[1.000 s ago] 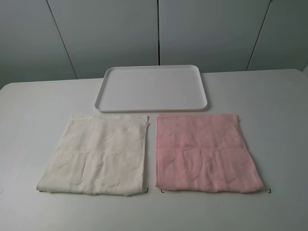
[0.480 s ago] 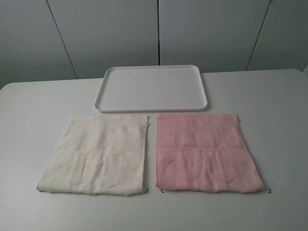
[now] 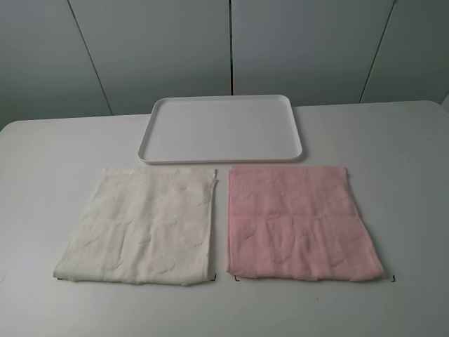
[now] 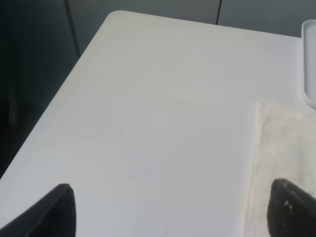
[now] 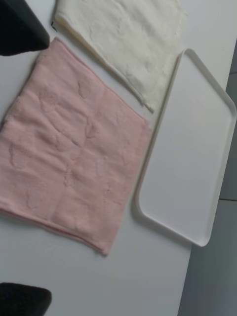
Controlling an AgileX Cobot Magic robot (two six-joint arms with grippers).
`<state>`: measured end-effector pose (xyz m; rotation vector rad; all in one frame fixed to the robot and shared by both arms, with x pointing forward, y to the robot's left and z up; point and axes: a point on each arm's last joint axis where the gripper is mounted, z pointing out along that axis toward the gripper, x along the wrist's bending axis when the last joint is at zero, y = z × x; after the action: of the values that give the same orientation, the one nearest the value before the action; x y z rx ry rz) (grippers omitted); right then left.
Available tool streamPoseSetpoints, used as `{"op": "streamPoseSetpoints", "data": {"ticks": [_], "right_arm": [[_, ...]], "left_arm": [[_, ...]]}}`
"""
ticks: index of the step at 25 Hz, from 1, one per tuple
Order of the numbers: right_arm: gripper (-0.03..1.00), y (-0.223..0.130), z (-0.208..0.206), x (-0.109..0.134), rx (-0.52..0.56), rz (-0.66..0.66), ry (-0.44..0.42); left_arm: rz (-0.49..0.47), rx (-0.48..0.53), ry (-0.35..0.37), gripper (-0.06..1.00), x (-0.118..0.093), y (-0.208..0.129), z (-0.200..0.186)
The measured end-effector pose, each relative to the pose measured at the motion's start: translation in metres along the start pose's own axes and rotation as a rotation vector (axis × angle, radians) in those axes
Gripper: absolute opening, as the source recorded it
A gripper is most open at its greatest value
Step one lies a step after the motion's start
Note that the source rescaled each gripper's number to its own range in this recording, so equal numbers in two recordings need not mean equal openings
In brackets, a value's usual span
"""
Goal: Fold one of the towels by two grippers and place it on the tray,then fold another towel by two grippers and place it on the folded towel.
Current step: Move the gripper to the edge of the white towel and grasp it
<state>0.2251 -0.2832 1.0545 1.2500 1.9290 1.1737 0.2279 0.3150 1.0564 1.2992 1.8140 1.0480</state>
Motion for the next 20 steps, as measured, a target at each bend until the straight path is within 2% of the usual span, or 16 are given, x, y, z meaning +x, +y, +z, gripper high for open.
{"op": "streamPoseSetpoints", "data": {"ticks": [20], "right_arm": [[1.00, 0.0000, 0.0000, 0.0000, 0.000, 0.000, 0.000]], "left_arm": [[0.000, 0.000, 0.000, 0.99, 0.0000, 0.0000, 0.0000]]}}
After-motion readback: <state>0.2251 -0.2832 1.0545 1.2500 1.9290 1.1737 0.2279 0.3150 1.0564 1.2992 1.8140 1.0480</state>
